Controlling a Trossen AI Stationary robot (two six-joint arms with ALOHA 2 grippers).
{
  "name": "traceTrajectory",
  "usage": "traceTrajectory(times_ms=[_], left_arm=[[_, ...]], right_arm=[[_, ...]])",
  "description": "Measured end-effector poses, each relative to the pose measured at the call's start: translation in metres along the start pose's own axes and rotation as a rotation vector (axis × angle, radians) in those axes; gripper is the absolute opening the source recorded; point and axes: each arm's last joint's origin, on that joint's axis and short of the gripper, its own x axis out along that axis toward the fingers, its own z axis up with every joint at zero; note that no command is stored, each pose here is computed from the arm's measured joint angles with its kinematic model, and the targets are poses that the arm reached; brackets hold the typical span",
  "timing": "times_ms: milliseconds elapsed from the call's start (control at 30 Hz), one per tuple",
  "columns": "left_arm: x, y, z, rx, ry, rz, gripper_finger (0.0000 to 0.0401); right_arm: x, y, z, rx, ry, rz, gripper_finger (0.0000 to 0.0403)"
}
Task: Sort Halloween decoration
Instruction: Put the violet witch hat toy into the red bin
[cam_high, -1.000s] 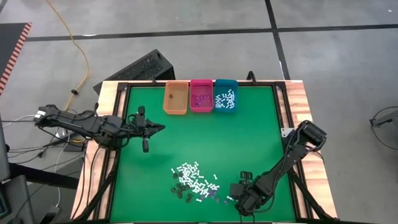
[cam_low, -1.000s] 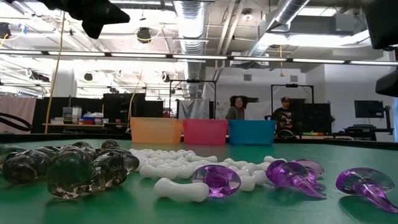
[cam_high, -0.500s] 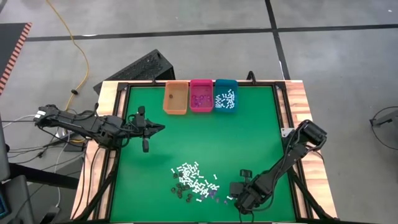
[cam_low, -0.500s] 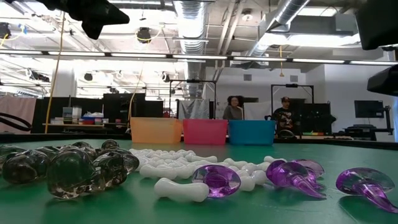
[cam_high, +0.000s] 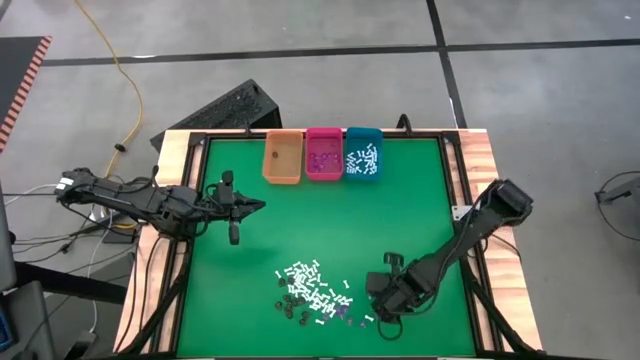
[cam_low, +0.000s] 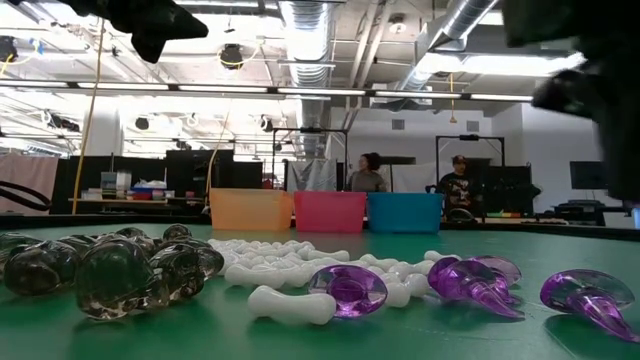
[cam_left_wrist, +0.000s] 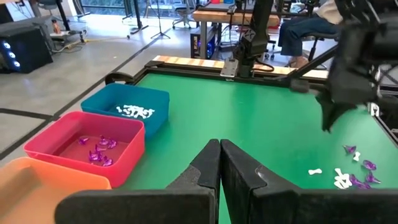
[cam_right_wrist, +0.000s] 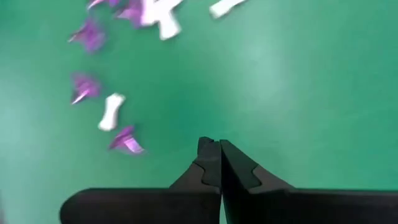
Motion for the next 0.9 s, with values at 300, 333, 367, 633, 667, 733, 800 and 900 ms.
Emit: traceTrajectory(times_ms=[300,333,367,633,667,733,800,900], left_arm=[[0.000,0.000,0.000,0.041,0.000,0.000,0.0000],[0.000,0.000,0.000,0.041,-0.001,0.000,0.0000],[0.000,0.000,0.000,0.042,-0.001,0.000,0.0000],[0.000,0.000,0.001,0.049,-0.007,0.004,0.0000],[0.000,0.000,0.001,0.049,-0.008,0.005,0.0000],[0.000,0.000,0.001,0.049,-0.007,0.006,0.0000],[0.000,0.000,0.000,0.054,-0.005,0.010,0.0000],[0.000,0.001,0.000,0.073,-0.003,0.028,0.0000]], right_arm=[[-0.037,-0.045,0.031,-0.010,-0.196,-0.119,0.0019],[-0.037,-0.054,0.038,-0.013,-0.207,-0.147,0.0019],[-0.037,-0.064,0.045,-0.019,-0.221,-0.179,0.0019],[-0.030,-0.167,0.113,-0.093,-0.365,-0.326,0.0019],[-0.032,-0.183,0.121,-0.089,-0.404,-0.324,0.0019],[-0.036,-0.215,0.134,-0.062,-0.481,-0.328,0.0019],[-0.042,-0.247,0.142,-0.010,-0.565,-0.340,0.0020],[-0.046,-0.290,0.149,0.077,-0.662,-0.340,0.0027]])
